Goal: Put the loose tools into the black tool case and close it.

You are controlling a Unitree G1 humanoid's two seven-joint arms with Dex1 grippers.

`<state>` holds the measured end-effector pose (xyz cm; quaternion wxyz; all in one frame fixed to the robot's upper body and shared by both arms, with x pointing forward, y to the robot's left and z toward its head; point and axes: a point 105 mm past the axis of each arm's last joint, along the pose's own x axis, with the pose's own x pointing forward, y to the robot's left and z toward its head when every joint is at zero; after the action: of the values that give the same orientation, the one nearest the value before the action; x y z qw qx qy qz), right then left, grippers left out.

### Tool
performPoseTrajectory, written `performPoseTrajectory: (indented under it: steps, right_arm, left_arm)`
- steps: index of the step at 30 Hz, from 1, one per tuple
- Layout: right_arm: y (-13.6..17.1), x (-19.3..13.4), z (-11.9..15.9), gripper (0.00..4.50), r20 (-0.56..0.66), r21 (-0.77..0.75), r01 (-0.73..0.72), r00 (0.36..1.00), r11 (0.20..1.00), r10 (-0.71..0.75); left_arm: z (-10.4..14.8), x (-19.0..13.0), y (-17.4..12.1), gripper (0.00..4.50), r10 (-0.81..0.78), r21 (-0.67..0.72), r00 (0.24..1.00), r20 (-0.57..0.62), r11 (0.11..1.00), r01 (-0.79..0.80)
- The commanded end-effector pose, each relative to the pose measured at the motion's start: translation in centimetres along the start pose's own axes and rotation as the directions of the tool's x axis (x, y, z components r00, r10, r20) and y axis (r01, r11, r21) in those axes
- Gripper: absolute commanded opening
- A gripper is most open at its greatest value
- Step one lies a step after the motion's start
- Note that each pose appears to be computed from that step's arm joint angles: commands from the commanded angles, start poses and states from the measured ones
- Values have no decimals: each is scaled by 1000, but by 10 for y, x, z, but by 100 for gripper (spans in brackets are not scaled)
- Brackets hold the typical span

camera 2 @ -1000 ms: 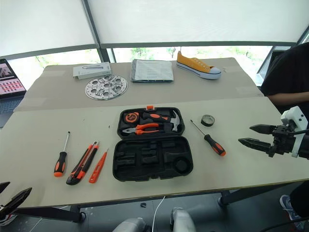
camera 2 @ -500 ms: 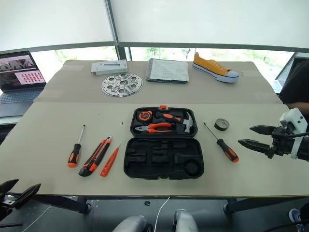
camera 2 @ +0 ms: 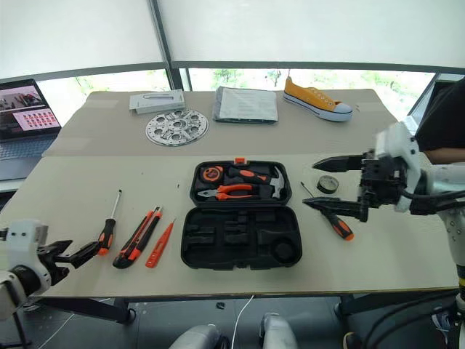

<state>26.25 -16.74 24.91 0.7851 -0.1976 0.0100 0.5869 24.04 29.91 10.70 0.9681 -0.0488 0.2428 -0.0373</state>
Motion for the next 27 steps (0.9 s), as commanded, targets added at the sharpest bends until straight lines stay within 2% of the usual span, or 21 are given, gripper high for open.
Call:
performPoseTrajectory:
  steps: [1, 7, 8, 9, 13, 16, 18, 20, 22, 23, 25, 26, 27]
  right_arm:
    - [19, 18, 22, 449, 49, -75, -102, 993, 992, 106]
    - [33, 32, 27, 449, 90, -104, -172, 979, 980, 181]
    - [33, 32, 27, 450, 90, -107, -169, 980, 980, 179]
    - [33, 32, 27, 450, 90, -108, -166, 980, 980, 176]
    - [31, 28, 22, 450, 82, -99, -146, 985, 984, 154]
    - [31, 20, 10, 450, 41, -78, -117, 992, 990, 121]
    - [31, 15, 1, 450, 18, -50, -90, 996, 995, 91]
    - [31, 9, -7, 450, -5, -30, -52, 999, 998, 52]
    - [33, 4, -15, 450, -29, -13, -17, 999, 1000, 16]
    - [35, 1, -20, 450, -42, 0, 5, 999, 1000, -5]
    - [39, -3, -27, 450, -67, 14, 44, 997, 999, -43]
    - [40, -5, -29, 450, -80, 16, 63, 995, 998, -62]
    - [40, -6, -31, 450, -87, 16, 74, 994, 997, -73]
  left_arm:
    - [-1, 13, -5, 428, 1, -46, 999, -37, 999, -2]
    - [-13, 40, -4, 428, 28, -68, 992, -125, 997, -37]
    - [-14, 40, -1, 377, 39, -66, 990, -135, 997, -49]
    - [-15, 40, 2, 357, 49, -57, 989, -137, 997, -57]
    - [-12, 39, 7, 214, 35, -63, 992, -118, 997, -43]
    - [15, 36, 2, 98, -31, 46, 999, -34, 998, 33]
    - [46, 32, -17, 84, -165, 203, 985, 50, 967, 152]
    - [71, 28, -44, 84, -336, 400, 940, 66, 872, 284]
    - [86, 24, -80, 84, -527, 552, 850, 10, 711, 435]
    - [89, 24, -104, 84, -627, 617, 776, -64, 586, 525]
    - [87, 31, -136, 84, -714, 674, 667, -213, 388, 629]
    - [86, 35, -147, 84, -732, 683, 627, -267, 316, 659]
    - [85, 39, -153, 84, -738, 685, 608, -294, 281, 672]
